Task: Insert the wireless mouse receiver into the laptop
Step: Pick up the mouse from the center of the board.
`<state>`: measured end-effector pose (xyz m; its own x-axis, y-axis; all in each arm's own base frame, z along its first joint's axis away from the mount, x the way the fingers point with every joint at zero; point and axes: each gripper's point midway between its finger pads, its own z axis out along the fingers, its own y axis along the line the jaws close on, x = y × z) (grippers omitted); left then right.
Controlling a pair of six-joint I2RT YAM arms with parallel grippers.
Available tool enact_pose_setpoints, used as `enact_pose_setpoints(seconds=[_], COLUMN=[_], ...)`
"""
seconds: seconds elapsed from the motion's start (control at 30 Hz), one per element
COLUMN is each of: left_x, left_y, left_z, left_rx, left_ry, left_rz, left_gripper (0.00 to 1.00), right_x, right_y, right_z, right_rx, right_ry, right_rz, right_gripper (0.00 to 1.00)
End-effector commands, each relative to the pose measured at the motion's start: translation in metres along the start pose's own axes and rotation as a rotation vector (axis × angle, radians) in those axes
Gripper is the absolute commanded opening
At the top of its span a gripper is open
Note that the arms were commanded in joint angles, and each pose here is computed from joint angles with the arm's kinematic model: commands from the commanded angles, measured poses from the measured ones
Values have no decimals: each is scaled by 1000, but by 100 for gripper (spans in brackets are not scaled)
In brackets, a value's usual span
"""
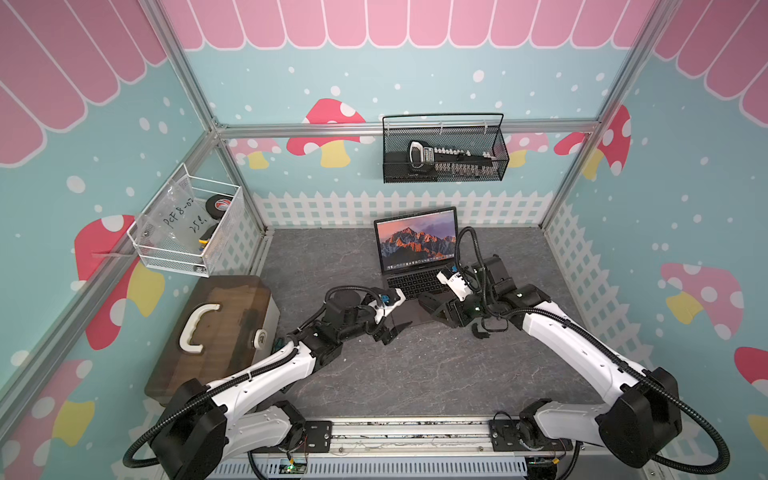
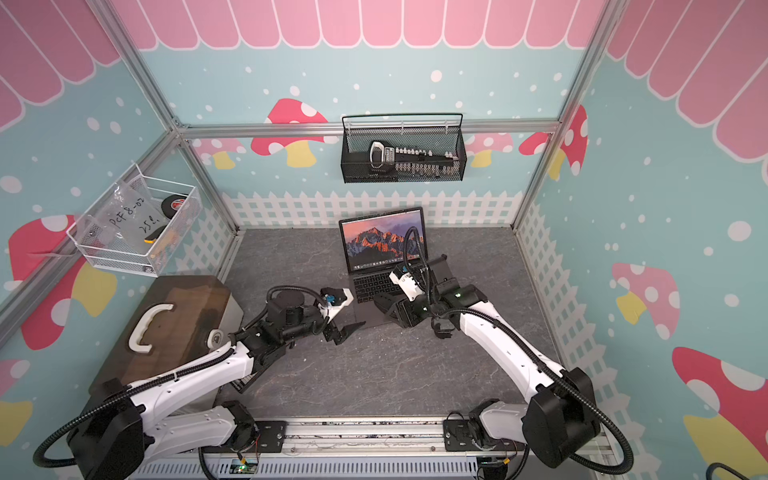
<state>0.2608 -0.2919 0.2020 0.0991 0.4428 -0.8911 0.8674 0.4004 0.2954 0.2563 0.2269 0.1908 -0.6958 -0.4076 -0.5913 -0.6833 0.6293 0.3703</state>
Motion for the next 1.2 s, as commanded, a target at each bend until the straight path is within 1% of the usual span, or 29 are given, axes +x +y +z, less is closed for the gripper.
enact_pose_setpoints(seconds=[0.0, 0.1, 0.2, 0.3, 0.43, 0.47, 0.53, 0.57, 0.6, 0.73, 0.77, 0.8, 0.83, 0.87, 0.9, 0.93, 1.0, 1.07, 1.1, 1.17], left_x=[-3, -15, -14, -9, -16, -18, -20, -20, -19, -14, -13, -11, -10, -10, -8, -8, -8, -11, -12, -18], left_y=[-2, -3, -12, -22, -31, -34, -38, -39, -38, -36, -36, -35, -33, -32, -31, -31, -31, -33, -35, -39], left_z=[10, 15, 23, 28, 31, 32, 33, 33, 33, 31, 29, 28, 26, 23, 21, 19, 15, 11, 10, 8], left_rx=[-11, -7, 38, 85, 126, 139, 158, 156, 150, 150, 150, 150, 150, 153, 161, 170, 198, 230, 254, 300], left_ry=[46, -6, 11, 35, -16, -31, -55, -67, -71, -52, -49, -45, -44, -42, -36, -31, -25, -27, -27, -34], left_rz=[305, 326, 359, 375, 334, 319, 291, 282, 274, 255, 251, 243, 237, 226, 213, 202, 172, 147, 132, 99], left_gripper=[92, 92, 90, 84, 74, 71, 59, 52, 44, 20, 14, 8, 3, 1, 0, 0, 0, 0, 0, 0], right_x=[21, 21, 20, 17, 16, 15, 12, 10, 9, 7, 7, 6, 6, 4, 4, 4, 9, 11, 11, 7], right_y=[27, 30, 35, 39, 42, 44, 47, 48, 49, 52, 53, 53, 53, 51, 46, 40, 32, 31, 31, 25], right_z=[-7, -7, -8, -7, -4, -3, -2, -1, -1, -2, -3, -5, -7, -10, -12, -13, -14, -13, -12, -11], right_rx=[-142, -153, -183, -206, -234, -245, -264, -271, -278, -291, -289, -286, -273, -243, -200, -147, -50, 10, 34, 87], right_ry=[119, 147, 151, 149, 148, 143, 124, 111, 98, 64, 55, 46, 33, 11, -12, -34, -62, -77, -81, -82], right_rz=[-9, -19, -35, -45, -51, -52, -61, -63, -71, -101, -114, -136, -162, -197, -243, -299, -454, -578, -609, -620], right_gripper=[29, 29, 28, 28, 27, 27, 27, 27, 27, 28, 30, 35, 46, 57, 63, 67, 72, 74, 74, 73])
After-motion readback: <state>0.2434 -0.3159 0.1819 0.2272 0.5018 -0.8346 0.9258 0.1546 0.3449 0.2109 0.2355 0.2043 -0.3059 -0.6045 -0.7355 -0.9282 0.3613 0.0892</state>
